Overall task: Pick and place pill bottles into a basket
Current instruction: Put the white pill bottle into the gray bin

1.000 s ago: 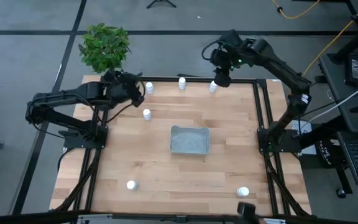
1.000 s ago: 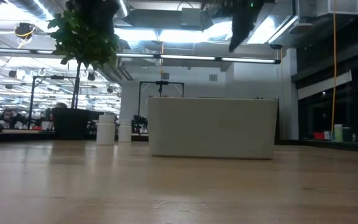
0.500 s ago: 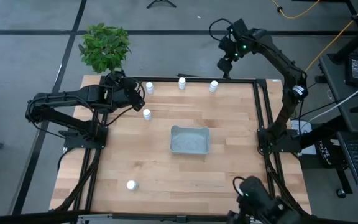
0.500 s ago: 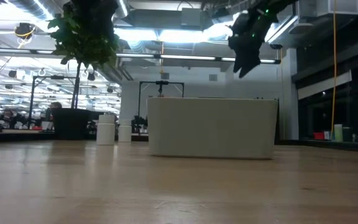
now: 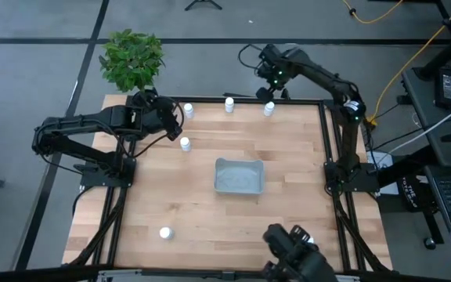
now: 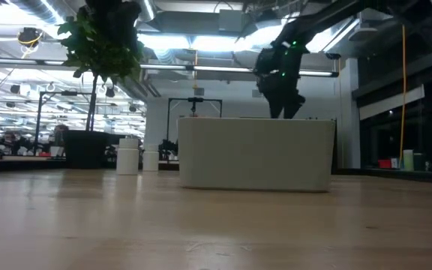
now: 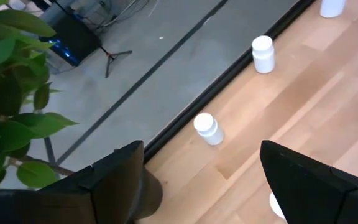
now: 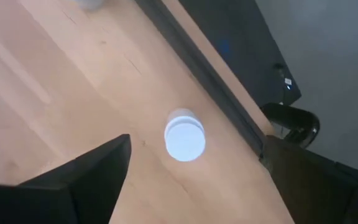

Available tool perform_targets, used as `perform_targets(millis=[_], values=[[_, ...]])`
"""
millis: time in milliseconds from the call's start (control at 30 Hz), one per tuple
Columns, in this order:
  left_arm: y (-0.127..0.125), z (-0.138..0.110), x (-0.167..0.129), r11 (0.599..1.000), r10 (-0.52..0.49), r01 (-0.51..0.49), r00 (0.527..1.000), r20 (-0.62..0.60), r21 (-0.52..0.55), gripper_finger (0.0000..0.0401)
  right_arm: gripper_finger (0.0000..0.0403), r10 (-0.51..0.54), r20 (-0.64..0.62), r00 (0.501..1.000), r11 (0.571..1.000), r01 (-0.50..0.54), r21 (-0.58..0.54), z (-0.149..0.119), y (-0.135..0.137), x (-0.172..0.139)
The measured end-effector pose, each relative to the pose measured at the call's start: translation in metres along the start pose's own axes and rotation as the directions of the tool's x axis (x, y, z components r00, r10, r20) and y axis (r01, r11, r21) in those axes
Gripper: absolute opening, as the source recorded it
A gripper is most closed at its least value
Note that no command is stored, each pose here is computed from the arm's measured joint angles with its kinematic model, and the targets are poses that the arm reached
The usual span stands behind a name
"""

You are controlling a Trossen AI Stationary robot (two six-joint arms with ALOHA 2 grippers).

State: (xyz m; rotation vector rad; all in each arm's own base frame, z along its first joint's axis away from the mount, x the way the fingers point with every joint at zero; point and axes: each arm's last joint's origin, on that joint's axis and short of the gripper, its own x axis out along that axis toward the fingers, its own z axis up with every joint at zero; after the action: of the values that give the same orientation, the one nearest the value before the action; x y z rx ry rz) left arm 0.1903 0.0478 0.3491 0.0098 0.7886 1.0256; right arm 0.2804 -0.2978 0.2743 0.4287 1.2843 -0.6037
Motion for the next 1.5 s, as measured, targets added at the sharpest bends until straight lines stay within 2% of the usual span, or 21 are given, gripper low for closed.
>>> perform_targets(millis=[133, 400, 767, 1000, 1500], values=[[-0.001, 0.0, 0.0, 1.0, -0.017, 0.017, 1.0, -0.007, -0.001, 0.0317, 0.0365, -0.013, -0.044, 0.999, 1.0, 0.013, -0.015, 0.003, 0.006, 0.017], [-0.001, 0.0, 0.0, 0.999, -0.039, 0.039, 0.999, -0.015, -0.008, 0.0317, 0.0365, -0.001, -0.17, 0.985, 1.0, 0.006, 0.029, 0.001, 0.006, 0.048], [-0.001, 0.0, 0.0, 0.999, -0.039, 0.039, 0.999, -0.015, -0.009, 0.0317, 0.0365, -0.005, -0.188, 0.982, 0.999, 0.011, 0.032, 0.002, 0.006, 0.063], [-0.001, 0.0, 0.0, 0.999, -0.038, 0.038, 0.999, -0.014, -0.009, 0.0317, 0.0344, 0.002, -0.254, 0.967, 1.0, 0.005, 0.028, -0.013, 0.008, 0.086], [-0.002, 0.0, 0.0, 0.998, -0.069, 0.069, 0.997, -0.023, -0.003, 0.0317, 0.0297, -0.004, -0.201, 0.98, 1.0, 0.01, 0.027, -0.011, 0.007, 0.095]])
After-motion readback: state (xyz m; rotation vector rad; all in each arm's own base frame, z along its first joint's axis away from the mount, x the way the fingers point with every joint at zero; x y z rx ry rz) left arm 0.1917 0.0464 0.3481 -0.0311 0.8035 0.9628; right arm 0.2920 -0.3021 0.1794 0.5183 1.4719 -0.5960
